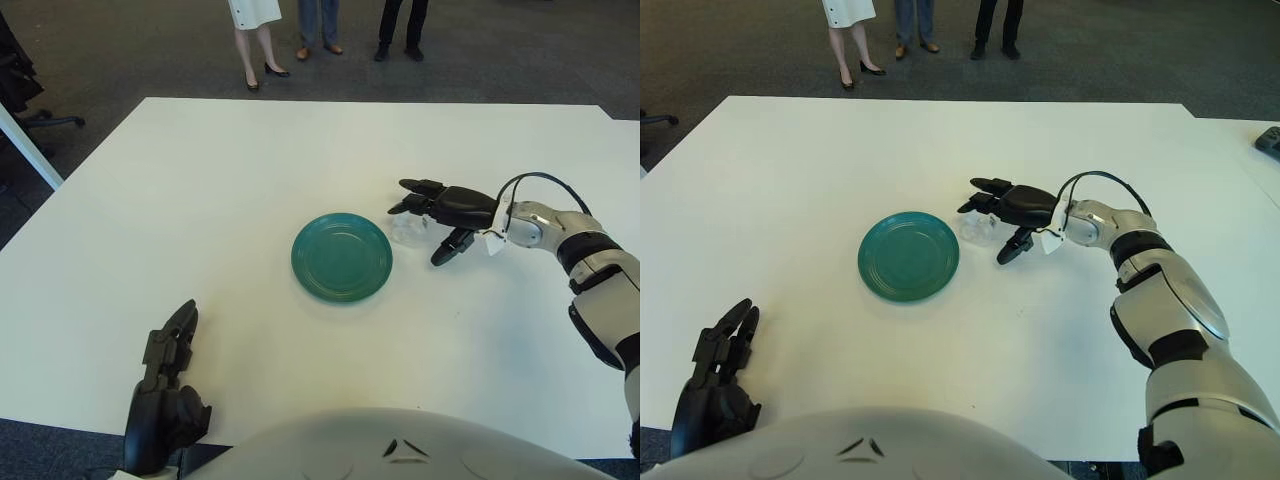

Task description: Put the bottle into the plate.

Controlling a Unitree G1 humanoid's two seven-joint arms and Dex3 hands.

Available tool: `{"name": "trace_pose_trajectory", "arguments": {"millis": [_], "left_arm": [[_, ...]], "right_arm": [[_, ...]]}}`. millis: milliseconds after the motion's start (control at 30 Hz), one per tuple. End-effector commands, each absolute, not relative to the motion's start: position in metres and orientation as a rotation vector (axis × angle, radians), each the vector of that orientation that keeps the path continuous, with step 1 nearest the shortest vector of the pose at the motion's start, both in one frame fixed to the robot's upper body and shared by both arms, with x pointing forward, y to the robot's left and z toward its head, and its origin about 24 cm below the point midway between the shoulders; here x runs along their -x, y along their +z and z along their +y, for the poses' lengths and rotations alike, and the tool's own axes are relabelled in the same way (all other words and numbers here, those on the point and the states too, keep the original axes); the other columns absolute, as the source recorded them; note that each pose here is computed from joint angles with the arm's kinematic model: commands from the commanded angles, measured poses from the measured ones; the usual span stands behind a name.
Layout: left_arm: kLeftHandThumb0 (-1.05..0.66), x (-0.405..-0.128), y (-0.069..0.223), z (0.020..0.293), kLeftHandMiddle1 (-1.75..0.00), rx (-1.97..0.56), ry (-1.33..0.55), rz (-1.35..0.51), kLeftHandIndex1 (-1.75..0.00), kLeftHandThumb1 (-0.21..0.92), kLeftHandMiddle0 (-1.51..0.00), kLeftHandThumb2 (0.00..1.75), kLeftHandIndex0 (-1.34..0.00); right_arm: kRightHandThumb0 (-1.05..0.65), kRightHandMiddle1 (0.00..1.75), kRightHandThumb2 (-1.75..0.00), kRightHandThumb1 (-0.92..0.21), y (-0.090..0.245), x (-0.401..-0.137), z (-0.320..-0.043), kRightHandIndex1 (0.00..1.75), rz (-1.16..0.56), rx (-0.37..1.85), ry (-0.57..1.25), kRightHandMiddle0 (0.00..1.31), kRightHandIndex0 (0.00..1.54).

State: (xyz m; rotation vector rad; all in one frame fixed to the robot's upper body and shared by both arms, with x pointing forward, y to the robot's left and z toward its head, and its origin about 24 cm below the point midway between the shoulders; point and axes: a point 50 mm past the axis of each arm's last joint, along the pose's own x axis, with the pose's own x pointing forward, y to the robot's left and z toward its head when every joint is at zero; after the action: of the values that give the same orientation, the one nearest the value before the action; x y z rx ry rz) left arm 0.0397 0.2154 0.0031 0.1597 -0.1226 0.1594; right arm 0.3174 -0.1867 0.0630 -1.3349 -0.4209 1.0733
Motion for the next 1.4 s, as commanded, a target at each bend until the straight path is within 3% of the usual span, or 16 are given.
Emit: {"name": "trace_pose_trajectory", "arguments": {"millis": [0, 567, 1367], "left_arm": [[-1.05, 0.0, -0.004, 0.208, -0.01, -0.137, 0.229, 0.038, -0.73, 0.92, -0.28, 0.88, 0.0], [-1.05, -0.001, -0.006, 0.207, 0.0, -0.116, 0.224, 0.027, -0.71, 0.92, -0.28, 0.89, 0.0], [-1.05, -0.024, -0.015, 0.214, 0.0, -0.124, 0.198, -0.019, -0.69, 0.92, -0.26, 0.96, 0.0]], "right_arm": [[-1.05, 0.55, -0.33, -0.92, 0.036, -0.303, -0.2, 0.0, -0.274, 1.396, 1.18, 0.0, 0.35], [-1.02, 0.6, -0.36, -0.92, 0.037, -0.301, -0.216, 0.01, -0.227, 1.439, 1.159, 0.0, 0.37], [-1.05, 0.64, -0.38, -0.92, 0.043, -0.293, -0.238, 0.01, -0.223, 1.45, 1.104, 0.0, 0.39]]}}
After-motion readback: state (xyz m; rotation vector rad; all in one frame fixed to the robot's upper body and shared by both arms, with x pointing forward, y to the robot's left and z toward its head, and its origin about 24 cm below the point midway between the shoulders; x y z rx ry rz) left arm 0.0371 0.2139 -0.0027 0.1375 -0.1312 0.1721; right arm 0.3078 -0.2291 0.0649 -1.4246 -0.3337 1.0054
